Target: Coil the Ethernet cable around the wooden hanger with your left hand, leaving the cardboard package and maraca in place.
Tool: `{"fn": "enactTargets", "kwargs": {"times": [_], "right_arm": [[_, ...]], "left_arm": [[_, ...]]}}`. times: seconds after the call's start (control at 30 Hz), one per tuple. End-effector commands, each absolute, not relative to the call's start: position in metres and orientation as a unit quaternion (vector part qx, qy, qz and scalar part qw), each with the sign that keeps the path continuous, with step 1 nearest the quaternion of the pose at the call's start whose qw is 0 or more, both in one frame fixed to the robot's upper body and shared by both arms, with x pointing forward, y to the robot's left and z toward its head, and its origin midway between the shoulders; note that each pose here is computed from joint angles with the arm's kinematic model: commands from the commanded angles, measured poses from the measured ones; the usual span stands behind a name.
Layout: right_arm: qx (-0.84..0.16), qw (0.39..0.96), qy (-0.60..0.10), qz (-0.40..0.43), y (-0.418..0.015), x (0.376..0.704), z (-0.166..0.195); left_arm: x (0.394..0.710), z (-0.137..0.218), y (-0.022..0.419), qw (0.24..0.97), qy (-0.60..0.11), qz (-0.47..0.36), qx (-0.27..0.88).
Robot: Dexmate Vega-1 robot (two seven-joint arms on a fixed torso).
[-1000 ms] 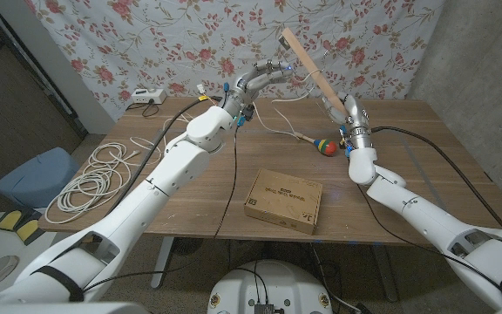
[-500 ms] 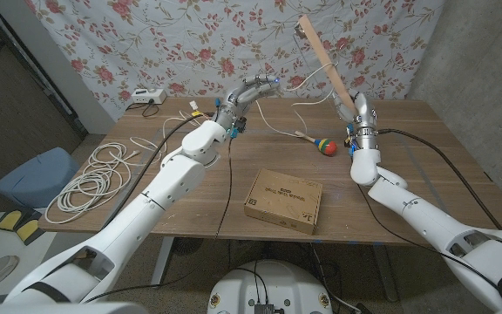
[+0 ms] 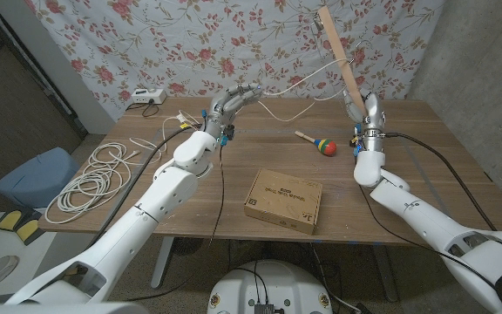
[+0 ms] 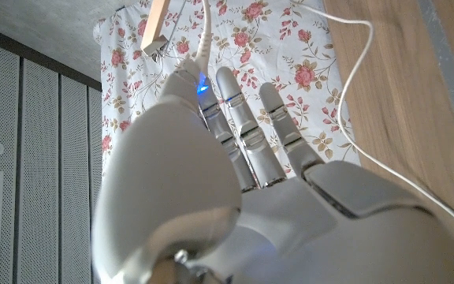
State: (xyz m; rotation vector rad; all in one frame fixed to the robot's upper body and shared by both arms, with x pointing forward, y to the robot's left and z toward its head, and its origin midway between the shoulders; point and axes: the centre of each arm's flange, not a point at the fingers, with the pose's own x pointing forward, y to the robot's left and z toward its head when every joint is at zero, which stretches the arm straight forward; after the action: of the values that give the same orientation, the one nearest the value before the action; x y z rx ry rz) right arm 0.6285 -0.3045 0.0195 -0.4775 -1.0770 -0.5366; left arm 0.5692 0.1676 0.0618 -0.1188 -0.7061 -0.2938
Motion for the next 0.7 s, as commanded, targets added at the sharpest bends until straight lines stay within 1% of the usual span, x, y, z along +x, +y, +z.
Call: {"fn": "enactTargets", "kwargs": {"times": [0.03,0.2,0.37,0.7], "right_arm": [[-0.215,0.785,-0.517,-0.266,-0.315,0.622,0.013],[-0.234,0.765,-0.540,-0.260,-0.309,0.617,0.008],[-0.247,0.743,-0.569,-0.251,-0.300,0.610,0.004],[-0.267,0.692,-0.641,-0.196,-0.264,0.583,0.002]], "left_arm": [[0.569,0.044,0.202,0.936,-0.332,-0.084,-0.080],[0.568,0.047,0.219,0.938,-0.334,-0.050,-0.082],[0.570,0.054,0.228,0.939,-0.333,-0.037,-0.079],[0.584,0.072,0.229,0.942,-0.326,-0.033,-0.064]]}}
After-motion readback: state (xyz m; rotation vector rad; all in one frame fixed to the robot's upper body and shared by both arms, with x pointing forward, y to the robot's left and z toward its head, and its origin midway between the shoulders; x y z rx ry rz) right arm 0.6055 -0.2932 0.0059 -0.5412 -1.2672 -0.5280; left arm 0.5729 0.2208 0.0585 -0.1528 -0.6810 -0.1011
